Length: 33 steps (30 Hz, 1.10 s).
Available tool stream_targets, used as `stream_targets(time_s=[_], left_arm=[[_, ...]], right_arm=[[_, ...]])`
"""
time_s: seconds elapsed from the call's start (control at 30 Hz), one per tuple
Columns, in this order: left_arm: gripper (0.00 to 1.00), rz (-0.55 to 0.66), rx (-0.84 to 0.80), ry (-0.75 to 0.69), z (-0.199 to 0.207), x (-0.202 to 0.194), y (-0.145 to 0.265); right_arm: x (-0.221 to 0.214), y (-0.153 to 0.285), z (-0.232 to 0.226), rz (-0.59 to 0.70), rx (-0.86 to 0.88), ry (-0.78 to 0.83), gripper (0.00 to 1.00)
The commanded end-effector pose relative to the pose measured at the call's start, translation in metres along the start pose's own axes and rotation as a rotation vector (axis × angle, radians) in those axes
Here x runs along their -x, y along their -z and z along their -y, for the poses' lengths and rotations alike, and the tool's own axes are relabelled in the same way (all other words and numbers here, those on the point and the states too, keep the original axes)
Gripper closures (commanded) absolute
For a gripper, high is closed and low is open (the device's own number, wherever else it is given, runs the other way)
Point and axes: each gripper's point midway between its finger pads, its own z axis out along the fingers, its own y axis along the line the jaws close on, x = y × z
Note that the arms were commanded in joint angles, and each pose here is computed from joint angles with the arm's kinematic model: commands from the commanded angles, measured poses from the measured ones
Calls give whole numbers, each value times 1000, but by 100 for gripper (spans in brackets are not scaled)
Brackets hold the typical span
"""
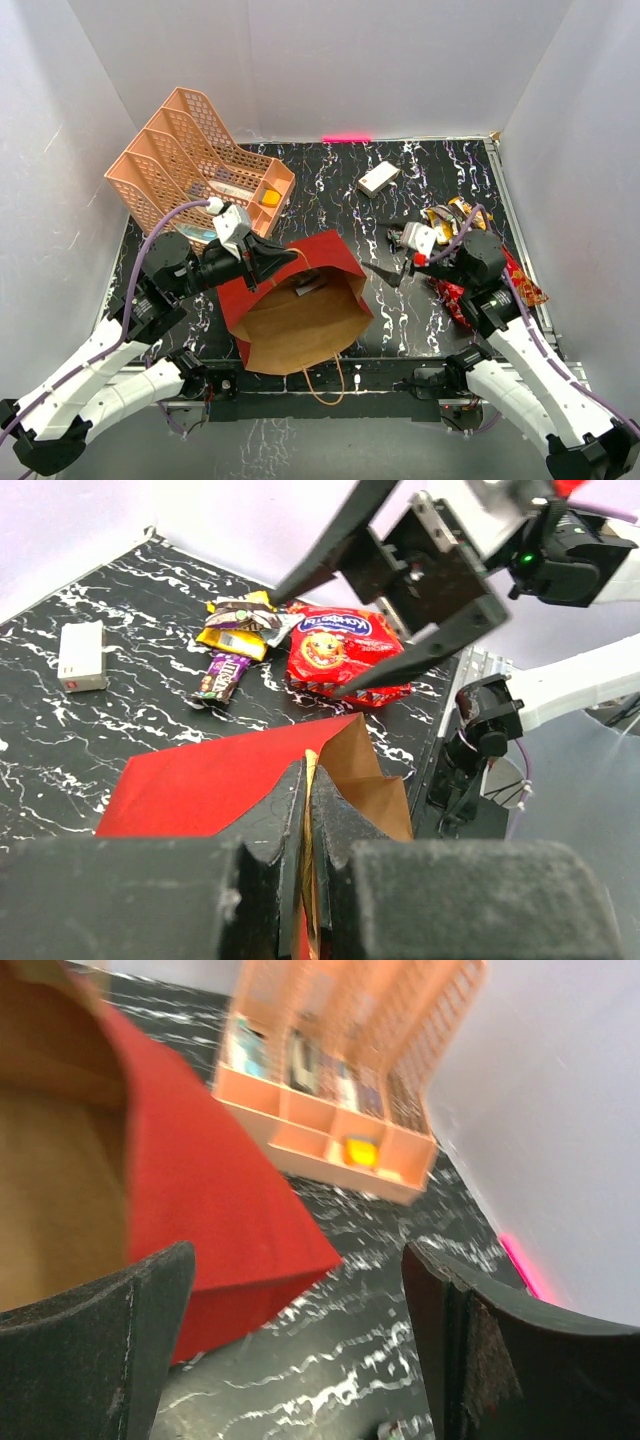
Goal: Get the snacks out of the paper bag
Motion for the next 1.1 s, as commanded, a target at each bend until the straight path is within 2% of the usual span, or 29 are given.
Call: stream_targets(time_s=[0.0,0.13,0.3,0.47,0.53,0.77,0.93,1.07], left_arm=[[99,45,64,-31,-8,11,6],[99,52,77,-29,-11,10,5],[99,50,80,-25,-12,10,4],[99,46,91,-23,-15,9,2],[99,41,91,-23,-16,8,1],[99,41,93,-21,-15,9,2],[99,50,84,-21,-13,10,3],[99,57,79,-27,-12,12,3]], right_arm=[[67,12,-40,209,279,115,12],[84,18,-58,251,408,110,12],[92,18,-69,277,435,84,14],[87,-10,-92,231,437,67,18],[89,-27,-118,204,453,88,18],[39,-89,-184,-93,416,256,21],[-4,-117,-186,-298,360,405,20],[-43,-123,-181,-442,344,537,20]])
